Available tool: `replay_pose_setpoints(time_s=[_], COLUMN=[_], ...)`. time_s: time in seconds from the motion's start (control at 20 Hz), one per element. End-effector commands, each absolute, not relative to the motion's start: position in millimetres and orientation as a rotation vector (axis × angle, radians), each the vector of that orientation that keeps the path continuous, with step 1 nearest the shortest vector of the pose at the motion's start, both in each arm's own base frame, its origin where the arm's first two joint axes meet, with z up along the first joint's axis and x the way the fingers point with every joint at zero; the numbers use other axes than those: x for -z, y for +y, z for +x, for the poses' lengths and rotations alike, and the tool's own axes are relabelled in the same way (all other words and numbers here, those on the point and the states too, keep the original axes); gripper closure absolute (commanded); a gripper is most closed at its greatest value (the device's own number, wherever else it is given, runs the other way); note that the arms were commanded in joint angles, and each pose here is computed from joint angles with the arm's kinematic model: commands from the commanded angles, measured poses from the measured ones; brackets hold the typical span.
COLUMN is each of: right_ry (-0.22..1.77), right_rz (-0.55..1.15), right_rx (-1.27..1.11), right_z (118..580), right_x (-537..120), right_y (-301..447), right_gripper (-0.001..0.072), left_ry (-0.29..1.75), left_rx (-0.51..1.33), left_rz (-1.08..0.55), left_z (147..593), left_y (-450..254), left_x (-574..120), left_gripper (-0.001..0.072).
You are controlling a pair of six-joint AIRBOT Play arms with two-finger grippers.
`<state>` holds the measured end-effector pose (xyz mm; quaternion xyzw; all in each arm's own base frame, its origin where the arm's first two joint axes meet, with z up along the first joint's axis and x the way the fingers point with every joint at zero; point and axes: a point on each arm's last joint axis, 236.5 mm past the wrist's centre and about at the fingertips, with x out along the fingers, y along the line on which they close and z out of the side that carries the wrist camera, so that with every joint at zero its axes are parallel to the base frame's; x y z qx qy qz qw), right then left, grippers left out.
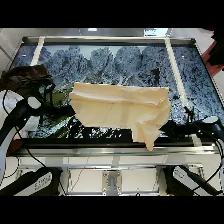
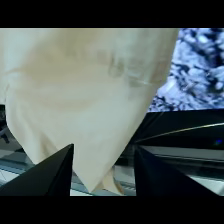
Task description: Fold the shirts.
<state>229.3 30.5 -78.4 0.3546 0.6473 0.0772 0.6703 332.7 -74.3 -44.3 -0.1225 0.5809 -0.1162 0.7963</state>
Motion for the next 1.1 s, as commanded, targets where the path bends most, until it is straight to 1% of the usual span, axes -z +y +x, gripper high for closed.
replay_pose_setpoints(time_s=[0.0,0.15,0.3,0.35,0.45,0.55,0.65,0.7,0.8,0.9,1.0,1.05], right_ry=[1.494,1.489,1.447,1.431,1.408,1.414,1.428,1.435,1.445,1.441,1.441,1.441], right_rz=[0.807,0.796,0.792,0.811,0.829,0.834,0.827,0.829,0.831,0.813,0.812,0.812], right_rx=[-0.196,-0.187,-0.195,-0.202,-0.237,-0.259,-0.288,-0.295,-0.307,-0.327,-0.326,-0.326], right_z=[213,214,225,230,235,232,228,226,223,223,223,223], right_x=[101,110,109,107,101,99,97,96,95,94,95,95], right_y=[63,76,85,90,97,99,102,104,106,106,106,106], right_gripper=[0.0263,0.0263,0.0266,0.0297,0.0679,0.0679,0.0679,0.0679,0.0679,0.0679,0.0679,0.0679], left_ry=[1.251,1.252,1.253,1.253,1.254,1.253,1.234,1.207,1.165,1.111,1.046,1.009], left_rx=[0.269,0.269,0.269,0.270,0.269,0.271,0.206,0.142,-0.034,-0.121,-0.154,-0.166], left_rz=[-0.311,-0.311,-0.312,-0.312,-0.312,-0.320,-0.383,-0.442,-0.648,-0.805,-0.866,-0.862], left_z=[329,329,328,328,328,328,334,339,344,347,355,360], left_y=[-83,-83,-83,-84,-83,-85,-81,-76,-68,-67,-62,-57], left_x=[45,45,45,45,45,45,48,53,69,79,82,81], left_gripper=[0.0006,0.0006,0.0006,0.0006,0.0007,0.0006,0.0006,0.0006,0.0006,0.0008,0.0008,0.0008])
